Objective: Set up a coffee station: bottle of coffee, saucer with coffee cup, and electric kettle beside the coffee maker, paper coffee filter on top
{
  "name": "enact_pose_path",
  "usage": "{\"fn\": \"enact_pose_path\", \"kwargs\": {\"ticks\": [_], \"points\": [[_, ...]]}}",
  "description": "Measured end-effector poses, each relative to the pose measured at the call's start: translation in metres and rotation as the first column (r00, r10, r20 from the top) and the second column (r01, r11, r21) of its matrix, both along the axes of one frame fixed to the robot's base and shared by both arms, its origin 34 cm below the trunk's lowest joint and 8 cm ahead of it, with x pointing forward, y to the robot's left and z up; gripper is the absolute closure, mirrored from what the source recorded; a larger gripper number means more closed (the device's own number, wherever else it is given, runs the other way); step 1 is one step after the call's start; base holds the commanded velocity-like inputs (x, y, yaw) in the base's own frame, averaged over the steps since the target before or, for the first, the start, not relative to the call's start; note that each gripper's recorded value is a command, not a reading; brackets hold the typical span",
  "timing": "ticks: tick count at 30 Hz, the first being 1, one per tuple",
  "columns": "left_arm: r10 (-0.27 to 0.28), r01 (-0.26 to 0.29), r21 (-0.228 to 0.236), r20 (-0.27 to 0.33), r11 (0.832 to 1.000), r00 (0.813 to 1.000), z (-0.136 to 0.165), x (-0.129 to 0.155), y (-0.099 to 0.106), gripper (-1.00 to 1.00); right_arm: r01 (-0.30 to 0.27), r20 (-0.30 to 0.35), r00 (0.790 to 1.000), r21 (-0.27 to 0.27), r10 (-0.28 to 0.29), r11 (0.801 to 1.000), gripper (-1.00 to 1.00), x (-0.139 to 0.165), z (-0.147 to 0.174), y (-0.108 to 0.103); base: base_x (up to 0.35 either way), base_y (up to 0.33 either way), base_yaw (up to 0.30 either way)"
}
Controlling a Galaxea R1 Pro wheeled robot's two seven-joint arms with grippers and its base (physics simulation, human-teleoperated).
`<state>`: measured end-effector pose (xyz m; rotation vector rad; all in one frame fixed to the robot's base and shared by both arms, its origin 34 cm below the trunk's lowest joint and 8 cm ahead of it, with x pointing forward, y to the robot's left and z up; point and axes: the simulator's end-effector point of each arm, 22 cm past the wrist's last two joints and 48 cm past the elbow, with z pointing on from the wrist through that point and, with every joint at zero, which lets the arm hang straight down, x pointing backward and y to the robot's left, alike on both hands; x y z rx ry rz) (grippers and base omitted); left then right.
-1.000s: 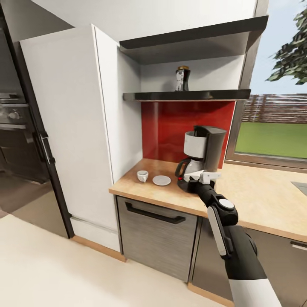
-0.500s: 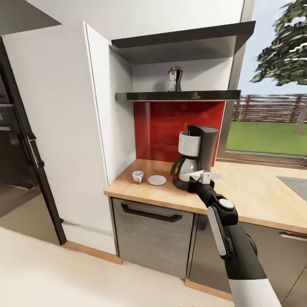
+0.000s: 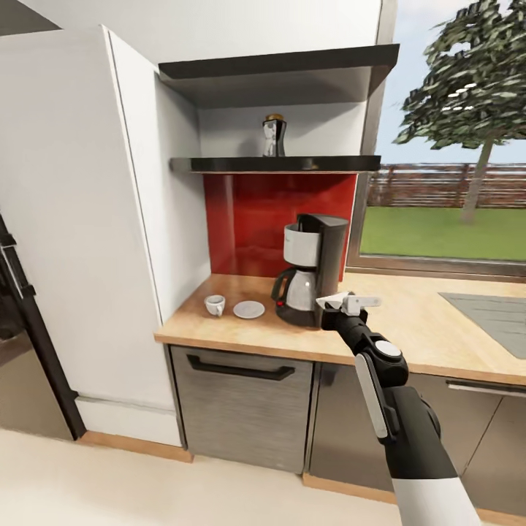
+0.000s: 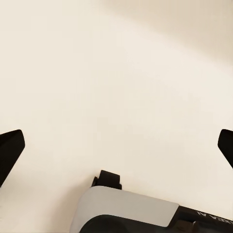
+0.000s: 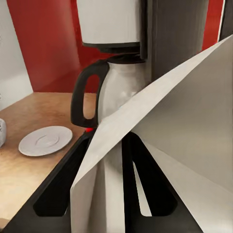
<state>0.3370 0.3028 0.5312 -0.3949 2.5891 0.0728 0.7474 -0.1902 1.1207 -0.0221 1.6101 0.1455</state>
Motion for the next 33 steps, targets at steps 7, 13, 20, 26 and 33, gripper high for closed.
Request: {"fn": "enact_pose_path", "kwargs": {"ticks": [7,13,20,26,33], "points": [[0.0,0.0,0.0,0.0,1.0,1.0,0.0,0.0,0.0001,-1.0,0.0,0.0,1.0,0.0,0.0,1.0,1.0,0.0,0.0,0.0001,0.09,0.296,-0.008],[0.0,0.0,0.0,0.0,1.0,1.0,0.0,0.0,0.0001,-1.0,0.0,0.0,1.0,0.0,0.0,1.0,1.0,0.0001,-0.0002,0.0001,0.076,0.307,-0.002],[0.0,0.0,0.0,0.0,1.0,1.0,-0.0001,0.0,0.0,-1.0,-0.001,-0.001,1.0,0.0,0.001,1.0,1.0,0.0001,-0.0003,0.0002,0.012,0.19,-0.171],[0.0,0.0,0.0,0.0,1.0,1.0,-0.0001,0.0,-0.0002,-1.0,-0.001,0.0,1.0,0.0,0.001,1.0,1.0,0.0001,-0.0002,0.0001,0.001,0.02,-0.276],[0.0,0.0,0.0,0.0,1.0,1.0,-0.0001,0.0001,-0.0001,-1.0,-0.001,-0.001,1.0,0.0,0.001,1.0,1.0,0.0002,-0.0005,0.0001,0.0,0.025,-0.285]]}}
